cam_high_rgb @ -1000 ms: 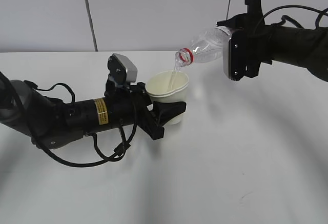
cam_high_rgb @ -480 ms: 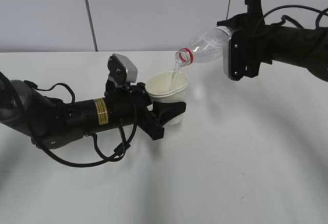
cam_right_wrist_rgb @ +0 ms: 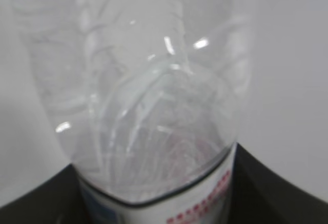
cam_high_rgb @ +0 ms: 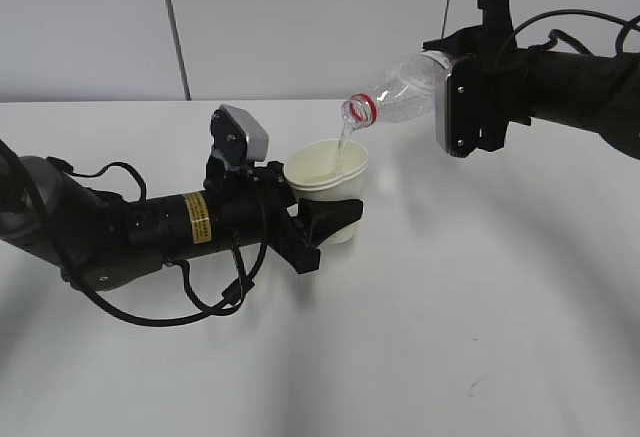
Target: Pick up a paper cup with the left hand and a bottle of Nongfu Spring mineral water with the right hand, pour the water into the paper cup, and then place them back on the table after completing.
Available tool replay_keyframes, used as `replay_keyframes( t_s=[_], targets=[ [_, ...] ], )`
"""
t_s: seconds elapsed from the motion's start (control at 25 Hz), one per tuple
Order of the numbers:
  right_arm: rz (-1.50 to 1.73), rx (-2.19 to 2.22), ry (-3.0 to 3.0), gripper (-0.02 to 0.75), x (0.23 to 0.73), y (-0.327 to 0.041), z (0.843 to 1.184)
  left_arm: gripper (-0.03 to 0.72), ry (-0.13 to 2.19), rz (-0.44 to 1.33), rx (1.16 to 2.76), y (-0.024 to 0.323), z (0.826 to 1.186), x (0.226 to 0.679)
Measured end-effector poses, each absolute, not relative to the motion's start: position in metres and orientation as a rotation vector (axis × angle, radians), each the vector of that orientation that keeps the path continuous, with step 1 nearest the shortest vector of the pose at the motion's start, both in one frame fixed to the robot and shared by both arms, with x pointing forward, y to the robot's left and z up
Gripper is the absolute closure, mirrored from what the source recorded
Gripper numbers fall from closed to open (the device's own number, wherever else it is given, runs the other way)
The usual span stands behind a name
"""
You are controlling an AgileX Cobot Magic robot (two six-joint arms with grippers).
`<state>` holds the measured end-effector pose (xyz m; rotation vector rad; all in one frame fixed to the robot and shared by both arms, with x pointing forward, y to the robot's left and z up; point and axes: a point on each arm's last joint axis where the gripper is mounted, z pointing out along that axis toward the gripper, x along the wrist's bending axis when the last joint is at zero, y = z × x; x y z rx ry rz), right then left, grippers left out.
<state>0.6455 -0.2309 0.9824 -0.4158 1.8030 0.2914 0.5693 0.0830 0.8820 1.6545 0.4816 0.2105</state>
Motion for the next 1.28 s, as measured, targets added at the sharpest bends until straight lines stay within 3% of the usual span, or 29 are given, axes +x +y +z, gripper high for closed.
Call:
replay_keyframes(
  t_s=[1.28],
  targets=[
    [0.405,-0.233,1.840,0.330,0.6452,-0.2325,0.9812,0.313,0.503,0.220,1.647,0.0837,0.8822,0.5709]
  ],
)
